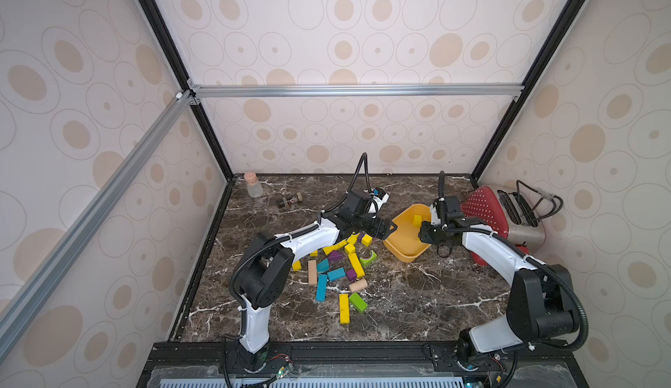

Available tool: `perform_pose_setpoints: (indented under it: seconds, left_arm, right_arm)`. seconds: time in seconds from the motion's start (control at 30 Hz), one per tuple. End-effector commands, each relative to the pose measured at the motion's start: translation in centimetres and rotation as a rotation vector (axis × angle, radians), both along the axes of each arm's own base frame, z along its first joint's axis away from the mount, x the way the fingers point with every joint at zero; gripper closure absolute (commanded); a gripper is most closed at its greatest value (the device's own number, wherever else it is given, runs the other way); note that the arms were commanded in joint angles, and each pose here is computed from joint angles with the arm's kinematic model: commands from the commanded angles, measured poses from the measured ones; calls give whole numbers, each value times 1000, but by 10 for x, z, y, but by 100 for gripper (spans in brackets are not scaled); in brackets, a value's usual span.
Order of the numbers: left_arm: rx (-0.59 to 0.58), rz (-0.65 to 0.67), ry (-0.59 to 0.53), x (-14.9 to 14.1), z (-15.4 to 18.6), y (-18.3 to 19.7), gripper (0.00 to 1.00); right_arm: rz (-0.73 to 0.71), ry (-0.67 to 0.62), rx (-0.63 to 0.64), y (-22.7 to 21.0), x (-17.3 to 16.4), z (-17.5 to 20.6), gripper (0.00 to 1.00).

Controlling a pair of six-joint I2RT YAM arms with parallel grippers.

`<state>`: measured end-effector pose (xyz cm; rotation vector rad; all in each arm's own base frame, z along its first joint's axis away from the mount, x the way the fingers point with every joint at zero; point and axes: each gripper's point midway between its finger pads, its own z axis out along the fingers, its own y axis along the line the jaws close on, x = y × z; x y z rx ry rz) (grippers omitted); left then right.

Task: Pick out the yellow building blocks
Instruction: Place the building block in the storage box.

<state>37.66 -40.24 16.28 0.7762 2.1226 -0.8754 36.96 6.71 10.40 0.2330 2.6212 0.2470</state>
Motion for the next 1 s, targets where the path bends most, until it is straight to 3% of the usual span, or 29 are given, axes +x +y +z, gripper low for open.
perform_pose_setpoints:
  seconds: [0.0,0.37,0.73,0.97]
  left_arm:
    - [1,9,-16,2,14,-3,13]
    - [100,31,-41,-11,8,25,12]
    - [96,29,-37,-14,10,26,13]
    - [130,33,-58,-15,9,33,12]
  right_arm:
    - [1,-18,1,-3,17,-1,86]
    - [3,26,1,-3,45,-29,84]
    - [-1,54,-42,-8,59,-49,81]
    - [5,73,-51,-8,62,-49,59]
